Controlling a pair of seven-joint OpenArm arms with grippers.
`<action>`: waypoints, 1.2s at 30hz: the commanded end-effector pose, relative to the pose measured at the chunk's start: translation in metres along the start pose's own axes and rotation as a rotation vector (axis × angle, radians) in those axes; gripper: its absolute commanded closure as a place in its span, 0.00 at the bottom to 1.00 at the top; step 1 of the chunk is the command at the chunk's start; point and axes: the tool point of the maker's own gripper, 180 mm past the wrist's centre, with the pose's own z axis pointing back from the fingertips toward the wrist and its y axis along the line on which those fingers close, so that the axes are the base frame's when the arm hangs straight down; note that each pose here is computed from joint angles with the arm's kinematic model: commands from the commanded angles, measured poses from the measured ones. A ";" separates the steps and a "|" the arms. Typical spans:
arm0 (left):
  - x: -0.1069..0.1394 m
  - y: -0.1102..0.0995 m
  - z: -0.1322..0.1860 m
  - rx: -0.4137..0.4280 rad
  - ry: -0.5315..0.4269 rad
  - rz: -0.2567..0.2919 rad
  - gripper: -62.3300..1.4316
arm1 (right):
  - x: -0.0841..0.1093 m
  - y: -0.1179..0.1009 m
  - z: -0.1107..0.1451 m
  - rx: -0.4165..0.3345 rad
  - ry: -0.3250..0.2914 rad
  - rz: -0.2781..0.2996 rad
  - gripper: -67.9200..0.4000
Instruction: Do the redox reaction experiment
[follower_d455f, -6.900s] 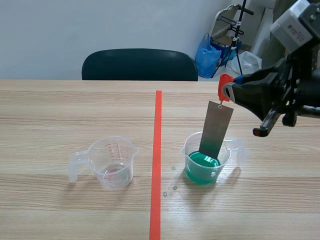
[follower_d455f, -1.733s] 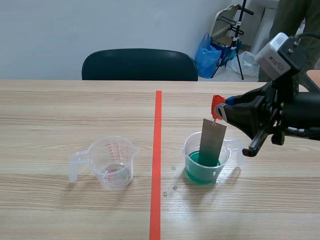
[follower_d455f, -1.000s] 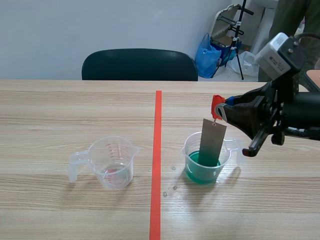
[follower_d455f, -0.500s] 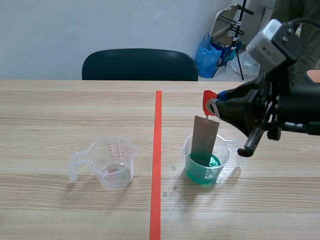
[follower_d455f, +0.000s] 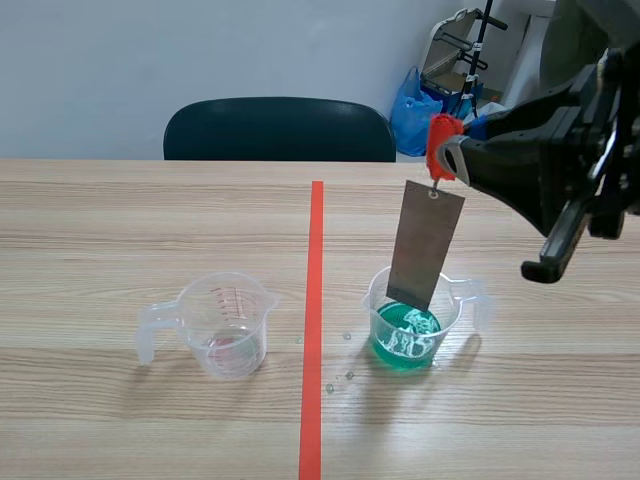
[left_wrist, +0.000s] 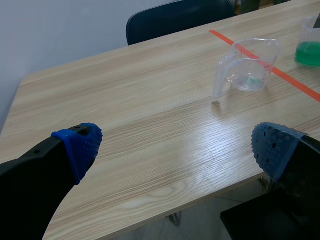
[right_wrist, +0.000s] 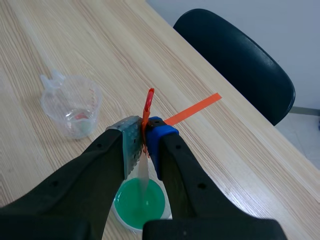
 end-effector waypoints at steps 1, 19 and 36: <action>0.007 -0.001 -0.002 0.002 -0.040 0.011 0.00 | 0.012 -0.001 0.003 0.002 -0.021 0.021 0.98; 0.007 -0.001 -0.002 0.002 -0.040 0.011 0.00 | 0.042 0.002 0.016 -0.004 -0.020 0.026 0.98; 0.007 -0.001 -0.002 0.002 -0.041 0.010 0.00 | 0.036 0.001 0.016 -0.007 0.011 0.023 0.98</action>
